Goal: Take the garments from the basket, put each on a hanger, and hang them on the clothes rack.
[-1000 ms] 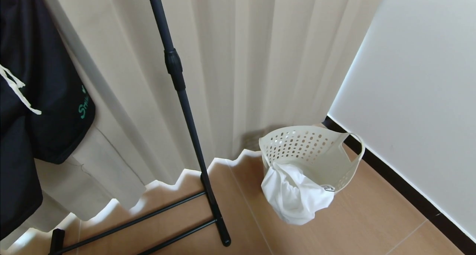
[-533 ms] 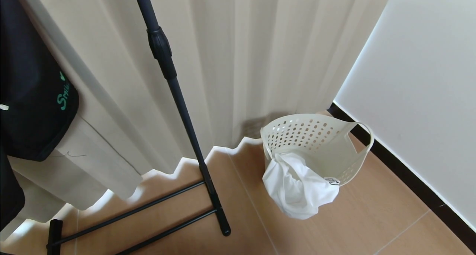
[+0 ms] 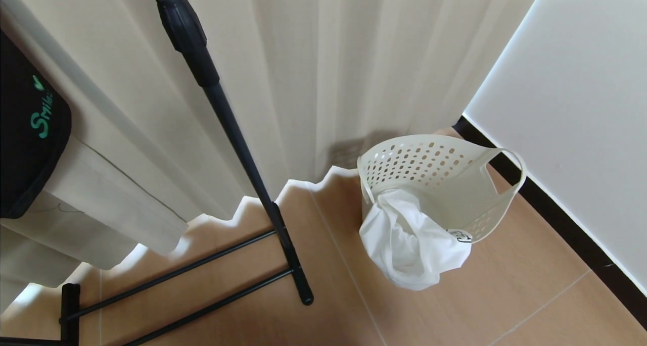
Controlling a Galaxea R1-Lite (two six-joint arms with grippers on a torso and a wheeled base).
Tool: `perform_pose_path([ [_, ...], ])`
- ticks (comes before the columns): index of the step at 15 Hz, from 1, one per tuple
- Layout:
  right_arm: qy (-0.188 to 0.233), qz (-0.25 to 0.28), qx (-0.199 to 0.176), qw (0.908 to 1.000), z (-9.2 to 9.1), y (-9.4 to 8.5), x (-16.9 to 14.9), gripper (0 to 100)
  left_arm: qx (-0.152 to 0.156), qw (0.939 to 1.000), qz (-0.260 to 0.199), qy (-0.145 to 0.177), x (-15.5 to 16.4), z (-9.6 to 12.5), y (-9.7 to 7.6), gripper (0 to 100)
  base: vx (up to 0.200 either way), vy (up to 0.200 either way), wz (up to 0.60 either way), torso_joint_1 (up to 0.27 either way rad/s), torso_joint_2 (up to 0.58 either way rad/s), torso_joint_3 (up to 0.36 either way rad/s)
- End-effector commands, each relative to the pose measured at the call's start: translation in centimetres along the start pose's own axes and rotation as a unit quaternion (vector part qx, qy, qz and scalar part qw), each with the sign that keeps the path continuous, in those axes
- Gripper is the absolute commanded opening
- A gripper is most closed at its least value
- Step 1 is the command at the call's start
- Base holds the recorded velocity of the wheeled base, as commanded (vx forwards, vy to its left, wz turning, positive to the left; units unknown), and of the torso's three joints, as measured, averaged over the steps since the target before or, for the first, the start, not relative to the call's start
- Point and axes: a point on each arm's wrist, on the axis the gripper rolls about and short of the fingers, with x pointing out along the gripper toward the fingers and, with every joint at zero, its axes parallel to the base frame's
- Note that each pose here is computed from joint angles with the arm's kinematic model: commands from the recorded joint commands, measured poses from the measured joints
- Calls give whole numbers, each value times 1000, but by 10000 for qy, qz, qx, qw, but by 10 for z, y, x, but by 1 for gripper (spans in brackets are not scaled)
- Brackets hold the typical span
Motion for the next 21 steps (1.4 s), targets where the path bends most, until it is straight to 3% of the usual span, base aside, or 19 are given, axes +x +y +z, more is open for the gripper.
perform_pose_path([
  [1,-2,1,0,10000,0,0,0,100,-1,10000,-2,4,0,0,0,100,0,0,0,7,2,-198],
  [4,91,-7,-67,9999,0,0,0,100,-16,10000,-2,4,0,0,0,100,0,0,0,5,4,-154],
  [6,1079,152,71,9940,4,-2,10,100,-8,10000,-2,4,0,0,0,100,0,0,0,0,0,0],
  [7,1619,342,134,9861,8,-3,20,100,-8,10000,-2,4,0,0,0,100,0,0,0,0,0,0],
  [8,1823,437,177,9821,12,-3,28,100,-16,10000,-2,4,0,0,0,100,0,0,0,0,0,0],
  [11,2110,797,209,9740,79,-12,126,100,-16,10000,-2,4,0,0,0,100,0,0,0,0,0,0],
  [12,2166,877,133,9722,84,-13,145,100,-16,10000,-1,-4,0,0,0,100,0,0,0,0,0,0],
  [15,2278,1569,-1040,9553,87,0,226,100,-16,10000,6,-3,0,0,0,100,0,0,0,0,0,0],
  [17,2057,2088,-2109,9325,88,8,264,100,-16,10000,6,4,0,0,0,100,0,0,0,0,0,0],
  [18,2038,2151,-2286,9273,87,8,272,100,-16,10000,6,-3,0,0,0,100,0,0,0,0,0,0],
  [19,2046,2284,-2645,9143,81,10,293,100,-16,10000,6,4,0,0,0,100,0,0,0,0,0,0],
  [21,2079,2376,-2887,9039,73,13,317,100,-16,10000,6,-3,0,0,0,100,0,0,0,0,0,0],
])
